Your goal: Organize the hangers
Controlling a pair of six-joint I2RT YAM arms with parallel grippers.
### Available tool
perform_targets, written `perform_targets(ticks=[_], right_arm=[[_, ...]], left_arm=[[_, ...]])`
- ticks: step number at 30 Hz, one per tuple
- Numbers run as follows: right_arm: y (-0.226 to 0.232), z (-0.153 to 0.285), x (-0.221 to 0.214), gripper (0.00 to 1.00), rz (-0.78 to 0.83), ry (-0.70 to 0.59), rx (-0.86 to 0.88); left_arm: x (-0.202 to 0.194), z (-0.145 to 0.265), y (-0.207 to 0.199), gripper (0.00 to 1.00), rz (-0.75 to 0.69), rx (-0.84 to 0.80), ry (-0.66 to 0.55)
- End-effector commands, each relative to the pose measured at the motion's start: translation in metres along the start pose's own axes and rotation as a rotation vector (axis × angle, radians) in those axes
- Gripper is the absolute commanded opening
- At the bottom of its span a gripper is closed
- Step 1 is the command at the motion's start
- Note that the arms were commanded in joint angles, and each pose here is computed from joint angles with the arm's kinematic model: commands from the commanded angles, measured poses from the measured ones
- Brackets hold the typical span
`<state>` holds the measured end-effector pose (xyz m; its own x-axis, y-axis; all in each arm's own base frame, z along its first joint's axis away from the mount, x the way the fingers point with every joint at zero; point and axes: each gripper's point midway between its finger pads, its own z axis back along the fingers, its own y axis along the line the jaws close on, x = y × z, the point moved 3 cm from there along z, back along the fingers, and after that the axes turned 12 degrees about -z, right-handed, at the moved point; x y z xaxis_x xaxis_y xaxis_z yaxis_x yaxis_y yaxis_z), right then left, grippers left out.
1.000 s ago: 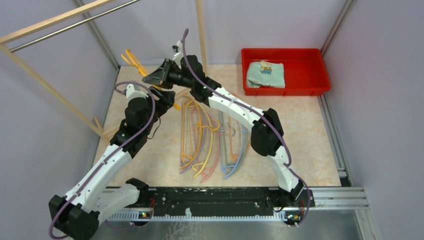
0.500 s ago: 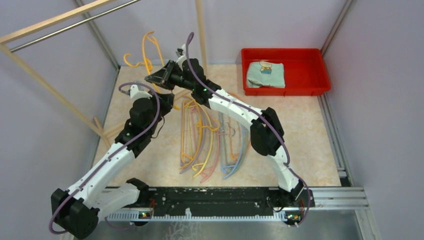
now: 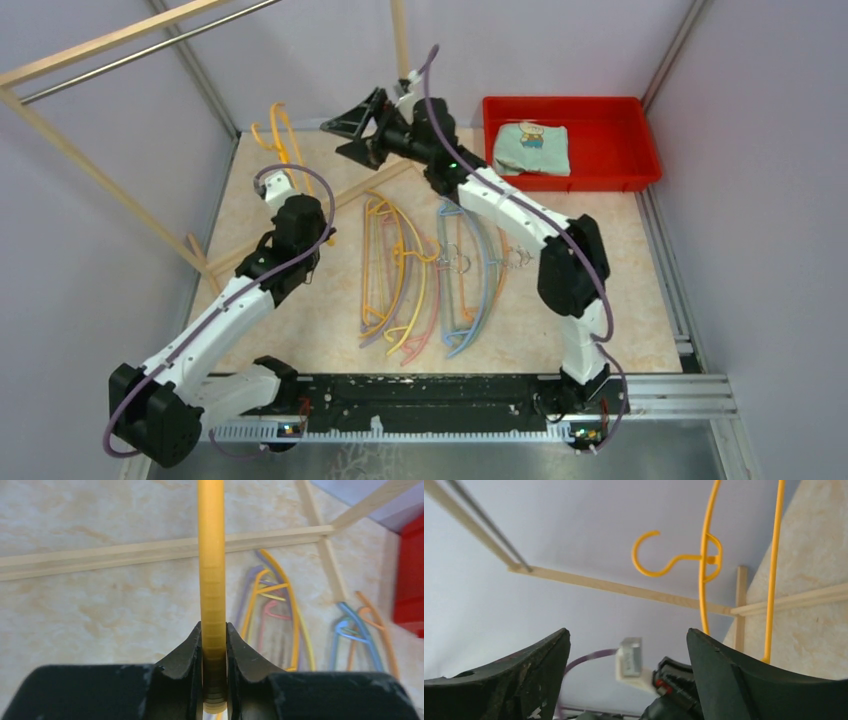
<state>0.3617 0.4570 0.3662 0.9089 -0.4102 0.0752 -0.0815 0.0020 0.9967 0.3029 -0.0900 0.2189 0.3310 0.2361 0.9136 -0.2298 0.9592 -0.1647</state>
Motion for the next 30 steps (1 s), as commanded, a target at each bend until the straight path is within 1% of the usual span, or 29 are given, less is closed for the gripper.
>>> perform_targets(ticks=[1, 3, 6, 10, 13, 16, 20, 23, 26, 30], right_arm=[[0.099, 0.066, 0.003, 0.88, 0.149, 0.035, 0.198], [0.097, 0.081, 0.01, 0.89, 0.225, 0.024, 0.135], [0.079, 0.106, 0.023, 0.9, 0.383, -0.01, -0.033], [0.06, 0.142, 0.036, 0.9, 0.466, -0.047, -0.164], [0.037, 0.159, 0.045, 0.9, 0.457, -0.064, -0.221], [0.022, 0.164, 0.049, 0.9, 0.439, -0.063, -0.242], [0.017, 0.161, 0.053, 0.9, 0.429, -0.065, -0.235], [0.015, 0.157, 0.055, 0.9, 0.423, -0.063, -0.23], [0.014, 0.156, 0.057, 0.9, 0.422, -0.068, -0.23], [0.012, 0.158, 0.06, 0.9, 0.414, -0.069, -0.233]], left_arm=[[0.025, 0.008, 0.027, 0.0, -0.13, 0.156, -0.058], [0.033, 0.013, 0.034, 0.0, -0.162, 0.194, -0.056], [0.05, 0.024, 0.043, 0.0, -0.181, 0.253, -0.071], [0.074, 0.043, 0.05, 0.0, -0.167, 0.305, -0.134], [0.09, 0.051, 0.046, 0.0, -0.152, 0.309, -0.173], [0.104, 0.056, 0.035, 0.0, -0.159, 0.291, -0.209], [0.135, 0.073, 0.019, 0.0, -0.194, 0.274, -0.3], [0.15, 0.077, 0.012, 0.0, -0.196, 0.262, -0.34], [0.159, 0.077, 0.006, 0.0, -0.185, 0.252, -0.356], [0.164, 0.071, -0.004, 0.0, -0.191, 0.243, -0.344]])
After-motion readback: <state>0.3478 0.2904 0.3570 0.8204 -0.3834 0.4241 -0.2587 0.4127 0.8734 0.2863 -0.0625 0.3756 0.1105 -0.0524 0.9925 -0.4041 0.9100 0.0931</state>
